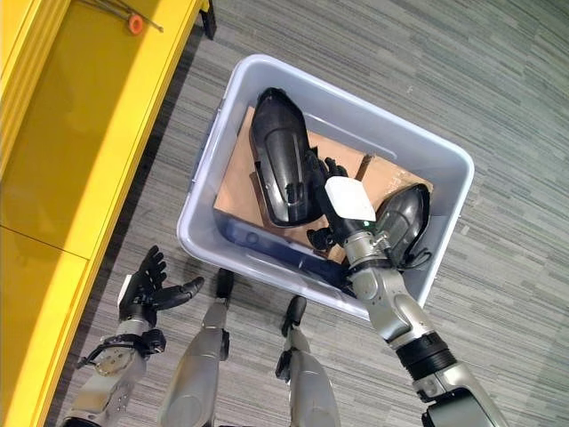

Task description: Move parts from the plastic box to the shelf.

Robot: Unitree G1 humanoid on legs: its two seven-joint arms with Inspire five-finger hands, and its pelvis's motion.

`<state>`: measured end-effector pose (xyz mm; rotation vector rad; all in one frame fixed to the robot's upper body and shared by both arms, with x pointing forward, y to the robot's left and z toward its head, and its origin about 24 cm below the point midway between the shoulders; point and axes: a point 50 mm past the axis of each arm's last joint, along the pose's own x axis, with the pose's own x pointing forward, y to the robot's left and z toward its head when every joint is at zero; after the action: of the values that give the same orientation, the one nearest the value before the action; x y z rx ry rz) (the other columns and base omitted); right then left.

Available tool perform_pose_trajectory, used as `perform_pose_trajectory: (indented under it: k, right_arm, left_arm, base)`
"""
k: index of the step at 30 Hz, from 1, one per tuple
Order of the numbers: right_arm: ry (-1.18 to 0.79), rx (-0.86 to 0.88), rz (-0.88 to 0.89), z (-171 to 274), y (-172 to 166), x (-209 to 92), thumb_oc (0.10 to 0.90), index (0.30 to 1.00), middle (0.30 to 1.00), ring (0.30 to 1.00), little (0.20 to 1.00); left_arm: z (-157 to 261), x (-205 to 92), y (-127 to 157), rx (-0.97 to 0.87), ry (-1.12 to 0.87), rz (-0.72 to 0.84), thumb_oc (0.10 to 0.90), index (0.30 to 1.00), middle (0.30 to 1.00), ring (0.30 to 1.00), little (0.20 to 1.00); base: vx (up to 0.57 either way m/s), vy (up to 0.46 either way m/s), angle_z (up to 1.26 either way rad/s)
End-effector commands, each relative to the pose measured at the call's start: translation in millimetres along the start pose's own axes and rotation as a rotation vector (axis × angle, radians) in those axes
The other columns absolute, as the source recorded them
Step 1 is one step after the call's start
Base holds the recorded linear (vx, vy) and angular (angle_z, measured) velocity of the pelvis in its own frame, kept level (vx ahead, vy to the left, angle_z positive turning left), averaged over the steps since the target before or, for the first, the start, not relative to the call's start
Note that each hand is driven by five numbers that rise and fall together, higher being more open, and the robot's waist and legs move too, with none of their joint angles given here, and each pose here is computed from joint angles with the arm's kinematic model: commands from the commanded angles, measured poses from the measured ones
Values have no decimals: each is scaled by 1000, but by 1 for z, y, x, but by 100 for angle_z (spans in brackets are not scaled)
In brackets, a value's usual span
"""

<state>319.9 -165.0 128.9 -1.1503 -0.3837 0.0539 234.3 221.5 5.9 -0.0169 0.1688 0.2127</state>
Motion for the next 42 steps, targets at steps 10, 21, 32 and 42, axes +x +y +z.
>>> perform_pose_trajectory:
  k: [10,21,32,42]
  right_arm:
    - [-202,-81,-10,38,-8,19,900,1000,1000,1000,1000]
    - [-132,-124,96,30,27,27,900,1000,1000,1000,1000]
    - [45,-365,63,-4,30,49,900,1000,1000,1000,1000]
    - [155,-261,238,-14,81,26,400,300,300,300,300]
  left_arm:
    - [18,-7,-1,-9,-123,-10,900,1000,1000,1000,1000]
    - [20,-5,-8,-8,-136,-38,900,1000,1000,1000,1000]
    - [22,-6,-19,-29,-151,-80,900,1000,1000,1000,1000]
    - [22,-4,-27,-35,-144,-104,900,1000,1000,1000,1000]
  base:
    - [0,0,0]
    - [0,0,0]
    - [-18,4,2]
    - [-9,7,2]
